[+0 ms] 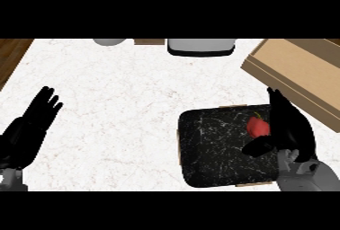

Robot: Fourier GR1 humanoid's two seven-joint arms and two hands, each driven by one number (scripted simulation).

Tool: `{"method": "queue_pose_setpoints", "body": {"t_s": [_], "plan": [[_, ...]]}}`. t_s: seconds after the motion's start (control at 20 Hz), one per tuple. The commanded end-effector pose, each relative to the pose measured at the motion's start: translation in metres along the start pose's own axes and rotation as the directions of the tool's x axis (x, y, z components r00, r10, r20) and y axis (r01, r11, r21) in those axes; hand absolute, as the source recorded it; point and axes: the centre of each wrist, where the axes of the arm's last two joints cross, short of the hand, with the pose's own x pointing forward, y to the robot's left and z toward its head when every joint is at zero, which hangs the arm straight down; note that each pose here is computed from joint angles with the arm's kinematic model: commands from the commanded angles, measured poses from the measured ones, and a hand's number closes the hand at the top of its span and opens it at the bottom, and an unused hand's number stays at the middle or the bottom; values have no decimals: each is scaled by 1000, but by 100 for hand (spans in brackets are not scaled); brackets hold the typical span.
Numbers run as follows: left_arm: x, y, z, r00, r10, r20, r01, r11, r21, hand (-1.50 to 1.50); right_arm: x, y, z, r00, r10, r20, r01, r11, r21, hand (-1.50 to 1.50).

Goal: Pick the bell pepper from the tray and place it in the cardboard box

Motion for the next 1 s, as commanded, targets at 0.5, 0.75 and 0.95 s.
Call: {"method": "queue_pose_setpoints", "body": {"t_s": [0.5, 0.75, 0.95], "plan": [[6, -8, -10, 1000, -10, 19, 10, 1000, 8, 0, 5, 21, -29, 987, 81, -140, -73, 995, 61, -150], [5, 9, -2, 1000, -9, 12, 9, 1000, 9, 0, 0, 27, -32, 986, 88, -140, -78, 994, 80, -150], [-6, -4, -17, 1000, -2, 1, 2, 1000, -6, 0, -22, 31, -47, 984, 105, -141, -89, 989, 117, -150]]}}
